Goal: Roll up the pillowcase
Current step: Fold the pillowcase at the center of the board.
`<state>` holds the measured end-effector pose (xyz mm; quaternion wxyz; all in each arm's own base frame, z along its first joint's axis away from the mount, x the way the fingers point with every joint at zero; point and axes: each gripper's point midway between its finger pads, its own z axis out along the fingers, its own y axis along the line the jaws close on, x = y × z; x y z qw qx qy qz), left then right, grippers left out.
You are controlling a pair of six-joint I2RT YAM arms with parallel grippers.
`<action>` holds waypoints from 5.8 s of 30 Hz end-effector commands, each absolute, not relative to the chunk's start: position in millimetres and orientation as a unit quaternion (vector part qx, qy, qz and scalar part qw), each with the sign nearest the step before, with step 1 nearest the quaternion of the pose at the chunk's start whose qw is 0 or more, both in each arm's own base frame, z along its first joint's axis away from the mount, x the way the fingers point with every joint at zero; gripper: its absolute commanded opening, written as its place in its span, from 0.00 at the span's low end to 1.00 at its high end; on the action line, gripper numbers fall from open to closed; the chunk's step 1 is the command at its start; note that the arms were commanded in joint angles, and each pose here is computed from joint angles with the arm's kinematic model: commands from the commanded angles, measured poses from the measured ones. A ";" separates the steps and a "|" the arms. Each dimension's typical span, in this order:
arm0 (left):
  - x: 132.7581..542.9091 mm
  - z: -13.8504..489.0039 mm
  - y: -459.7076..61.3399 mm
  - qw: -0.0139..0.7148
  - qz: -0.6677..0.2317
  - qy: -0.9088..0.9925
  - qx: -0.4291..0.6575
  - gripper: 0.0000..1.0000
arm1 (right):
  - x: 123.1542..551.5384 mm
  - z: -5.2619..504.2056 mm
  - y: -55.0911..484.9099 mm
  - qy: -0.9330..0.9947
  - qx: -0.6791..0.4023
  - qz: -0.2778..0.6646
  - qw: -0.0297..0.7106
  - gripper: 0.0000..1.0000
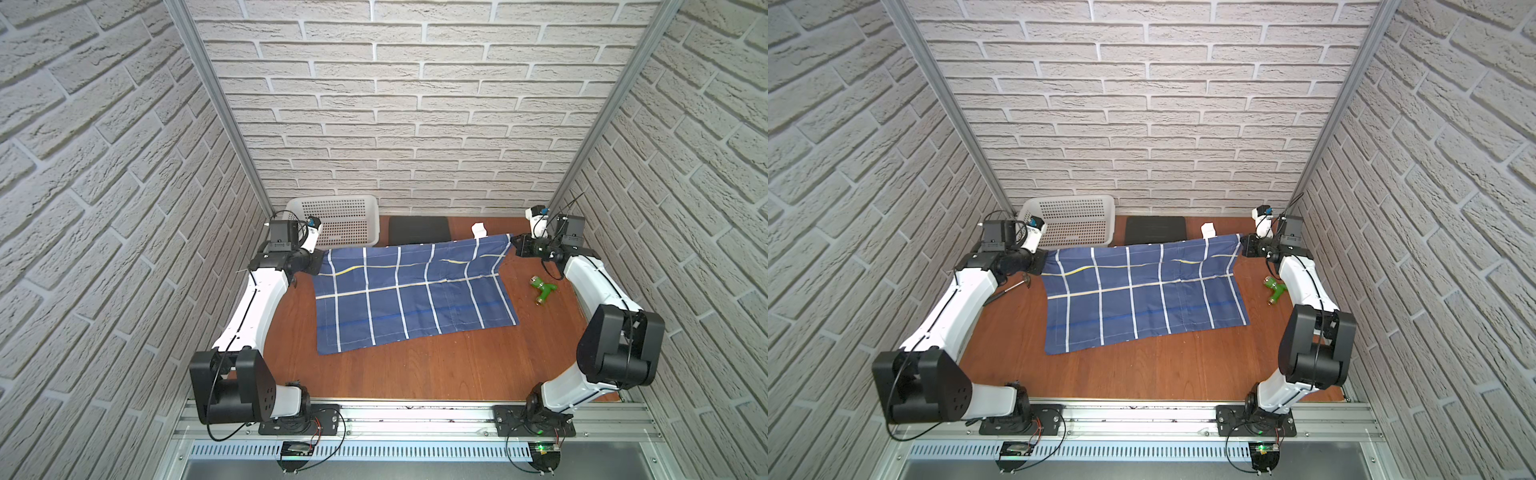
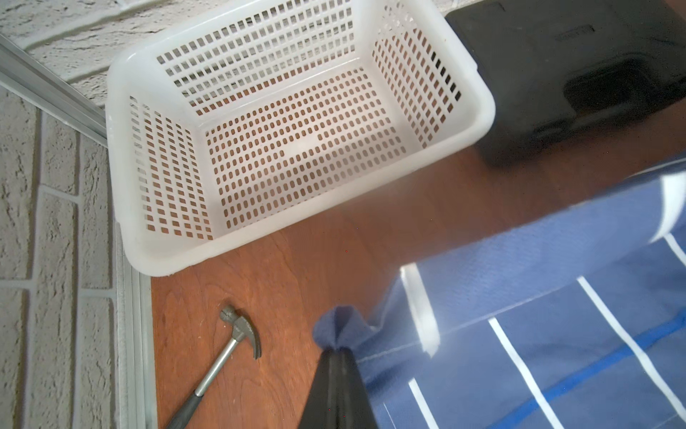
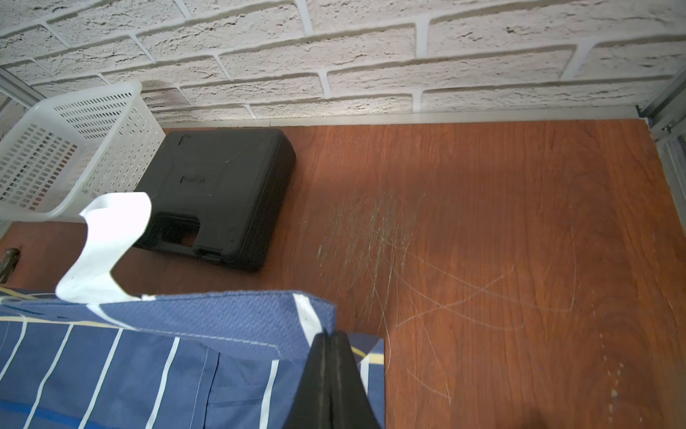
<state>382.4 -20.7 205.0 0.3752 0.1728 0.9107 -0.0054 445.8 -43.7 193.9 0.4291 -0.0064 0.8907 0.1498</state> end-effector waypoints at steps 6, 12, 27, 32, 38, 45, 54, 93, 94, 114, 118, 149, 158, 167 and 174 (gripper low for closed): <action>339.3 169.5 -24.0 0.337 -0.003 0.918 0.211 0.00 | 395.0 167.1 -46.8 0.902 0.005 0.125 0.412 0.02; 311.4 148.6 -36.0 0.320 -0.002 0.915 0.248 0.00 | 367.6 134.9 -47.6 0.921 0.005 0.111 0.374 0.02; 262.4 104.7 -41.8 0.265 0.023 0.909 0.322 0.00 | 315.9 100.3 -53.7 0.946 0.028 0.064 0.315 0.02; 253.1 95.0 -39.0 0.242 0.027 0.909 0.339 0.00 | 300.5 92.5 -55.8 0.953 0.036 0.047 0.297 0.02; 252.9 84.1 -36.3 0.228 0.037 0.908 0.350 0.00 | 300.7 89.6 -50.8 0.955 0.025 0.054 0.292 0.02; 252.1 76.5 -39.1 0.221 0.038 0.904 0.364 0.00 | 300.8 87.5 -40.5 0.955 0.009 0.068 0.290 0.02; 246.3 72.0 -41.0 0.211 0.031 0.902 0.376 0.00 | 296.0 98.5 -39.8 0.946 0.026 0.064 0.318 0.09; 219.2 61.0 -53.6 0.167 0.001 0.879 0.446 0.33 | 246.3 46.8 -41.3 0.909 0.386 0.020 0.154 0.59; 219.4 61.3 -54.4 0.165 0.000 0.879 0.448 0.33 | 251.8 46.4 -40.6 0.906 0.390 0.028 0.162 0.59; 201.6 52.7 -63.5 0.122 -0.023 0.864 0.488 0.20 | 257.9 20.1 -41.6 0.911 0.388 0.021 0.142 0.13; 202.1 53.2 -62.6 0.118 -0.020 0.865 0.487 0.03 | 258.5 28.6 -44.2 0.911 0.385 0.014 0.150 0.05; 202.5 61.8 -37.8 0.120 0.035 0.881 0.457 0.00 | 374.4 153.1 -7.1 0.880 0.268 0.201 0.338 0.02; 198.2 62.2 -34.9 0.128 0.041 0.881 0.453 0.00 | 382.2 138.8 -10.3 0.844 0.265 0.281 0.373 0.02; 219.0 73.0 -30.0 0.140 0.056 0.889 0.432 0.00 | 444.8 185.8 -3.9 0.827 0.239 0.297 0.414 0.02; 232.9 88.8 -22.5 0.169 0.089 0.886 0.423 0.00 | 498.0 226.2 13.5 0.812 0.196 0.328 0.441 0.02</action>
